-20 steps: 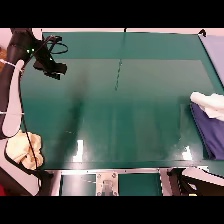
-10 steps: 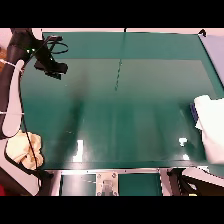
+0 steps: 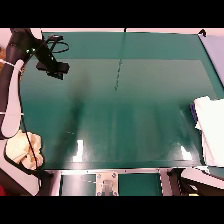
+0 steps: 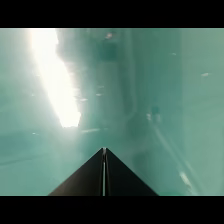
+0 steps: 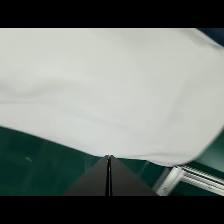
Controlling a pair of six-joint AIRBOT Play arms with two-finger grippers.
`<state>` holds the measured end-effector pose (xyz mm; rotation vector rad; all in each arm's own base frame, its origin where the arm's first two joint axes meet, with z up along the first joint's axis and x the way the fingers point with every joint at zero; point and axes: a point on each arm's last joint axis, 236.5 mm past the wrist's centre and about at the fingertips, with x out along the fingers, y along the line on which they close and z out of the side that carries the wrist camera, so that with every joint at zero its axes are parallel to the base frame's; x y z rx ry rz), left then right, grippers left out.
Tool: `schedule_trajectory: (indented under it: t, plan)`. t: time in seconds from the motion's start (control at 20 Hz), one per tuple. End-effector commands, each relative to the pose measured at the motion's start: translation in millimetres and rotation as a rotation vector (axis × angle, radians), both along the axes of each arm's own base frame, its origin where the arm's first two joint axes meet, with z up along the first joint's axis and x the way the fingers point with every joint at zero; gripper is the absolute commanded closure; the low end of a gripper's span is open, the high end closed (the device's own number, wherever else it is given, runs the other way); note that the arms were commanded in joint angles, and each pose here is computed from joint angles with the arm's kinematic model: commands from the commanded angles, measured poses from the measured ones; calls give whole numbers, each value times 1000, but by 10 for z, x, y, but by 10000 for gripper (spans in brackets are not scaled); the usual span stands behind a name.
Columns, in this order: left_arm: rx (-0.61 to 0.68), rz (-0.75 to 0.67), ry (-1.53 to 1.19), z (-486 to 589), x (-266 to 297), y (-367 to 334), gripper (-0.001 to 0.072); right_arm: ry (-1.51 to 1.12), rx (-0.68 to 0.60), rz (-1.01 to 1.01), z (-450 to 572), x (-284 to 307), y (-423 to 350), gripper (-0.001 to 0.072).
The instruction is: Fold the shirts.
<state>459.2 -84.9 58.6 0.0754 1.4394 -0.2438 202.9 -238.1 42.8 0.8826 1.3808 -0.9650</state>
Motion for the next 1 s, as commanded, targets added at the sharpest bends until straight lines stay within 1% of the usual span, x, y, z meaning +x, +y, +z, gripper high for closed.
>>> schedule_trajectory:
  t: [0.0,0.1,0.15,0.35,0.45,0.55,0.7,0.95]
  plan:
    - [-79,9,52,57,-234,-167,687,-224,44,226,66,881,598,698]
    - [-110,5,81,81,-495,-216,687,-265,63,383,16,1106,1107,699]
    - [-130,14,89,88,-658,-242,686,-266,69,453,-43,1125,1359,699]
    - [-192,102,98,-110,-1465,-258,687,-254,106,716,-449,843,2330,698]
    - [-200,152,108,-305,-1869,-214,686,-240,133,811,-621,699,2654,698]
    - [-197,195,119,-441,-2139,-167,686,-252,135,885,-685,694,2869,698]
    - [-184,198,144,-513,-2290,-131,686,-276,133,960,-673,715,3085,697]
    - [-193,200,99,-507,-2182,-140,685,-276,136,983,-672,701,3147,697]
